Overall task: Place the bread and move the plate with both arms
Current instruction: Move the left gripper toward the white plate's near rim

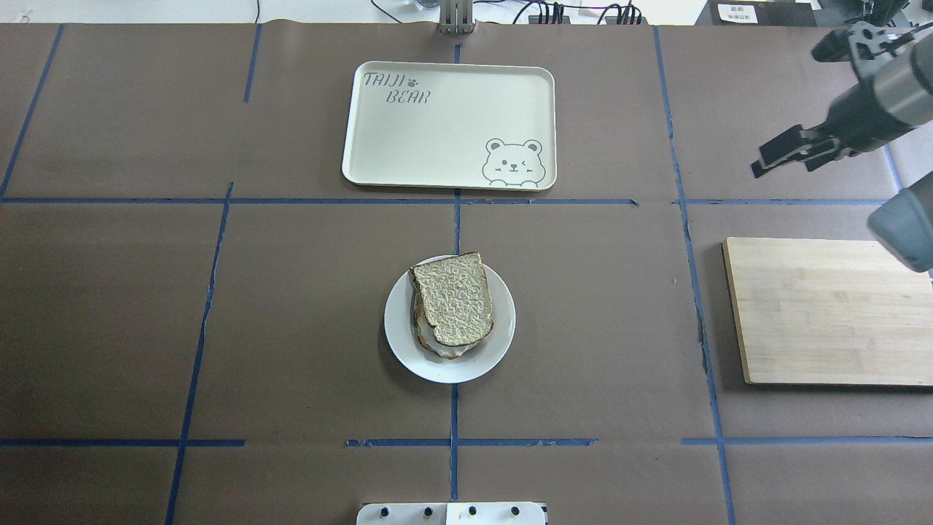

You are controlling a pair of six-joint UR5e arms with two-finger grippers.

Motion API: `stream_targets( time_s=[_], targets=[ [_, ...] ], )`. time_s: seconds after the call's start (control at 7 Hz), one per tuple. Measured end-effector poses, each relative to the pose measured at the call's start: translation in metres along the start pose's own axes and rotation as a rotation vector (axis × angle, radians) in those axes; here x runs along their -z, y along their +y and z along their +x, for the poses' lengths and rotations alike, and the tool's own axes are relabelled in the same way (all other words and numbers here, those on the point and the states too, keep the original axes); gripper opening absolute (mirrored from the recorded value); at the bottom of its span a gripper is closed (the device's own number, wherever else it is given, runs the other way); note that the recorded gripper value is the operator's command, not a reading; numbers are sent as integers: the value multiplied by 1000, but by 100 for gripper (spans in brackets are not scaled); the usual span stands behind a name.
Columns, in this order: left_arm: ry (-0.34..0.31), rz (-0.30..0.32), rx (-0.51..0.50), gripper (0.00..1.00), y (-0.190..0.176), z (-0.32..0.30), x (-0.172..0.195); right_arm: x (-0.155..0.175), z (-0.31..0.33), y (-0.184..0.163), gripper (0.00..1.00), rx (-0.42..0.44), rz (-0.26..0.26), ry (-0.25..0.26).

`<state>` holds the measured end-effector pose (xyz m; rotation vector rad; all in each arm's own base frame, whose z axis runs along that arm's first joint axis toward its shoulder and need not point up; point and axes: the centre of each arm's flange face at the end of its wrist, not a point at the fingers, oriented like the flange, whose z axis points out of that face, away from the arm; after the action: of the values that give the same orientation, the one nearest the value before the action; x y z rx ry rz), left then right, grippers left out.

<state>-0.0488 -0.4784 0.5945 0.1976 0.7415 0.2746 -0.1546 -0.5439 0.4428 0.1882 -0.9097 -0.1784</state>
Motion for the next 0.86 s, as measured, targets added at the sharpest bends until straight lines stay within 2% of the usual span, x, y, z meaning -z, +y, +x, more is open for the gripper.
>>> stream_targets(
  time_s=[0.29,0.43,0.57,0.71,0.86],
  targets=[
    [46,50,79,100,-19,11,9,49,104,24,100,114,-66,88],
    [57,80,92,100,-25,21,17,66,152,49,100,155,-111,108],
    [82,110,84,100,-30,36,21,71,197,91,100,157,-151,109],
    [136,127,85,100,-37,60,20,68,229,134,100,128,-177,104],
    [202,133,112,100,-46,97,12,64,243,161,100,94,-187,103]
  ],
)
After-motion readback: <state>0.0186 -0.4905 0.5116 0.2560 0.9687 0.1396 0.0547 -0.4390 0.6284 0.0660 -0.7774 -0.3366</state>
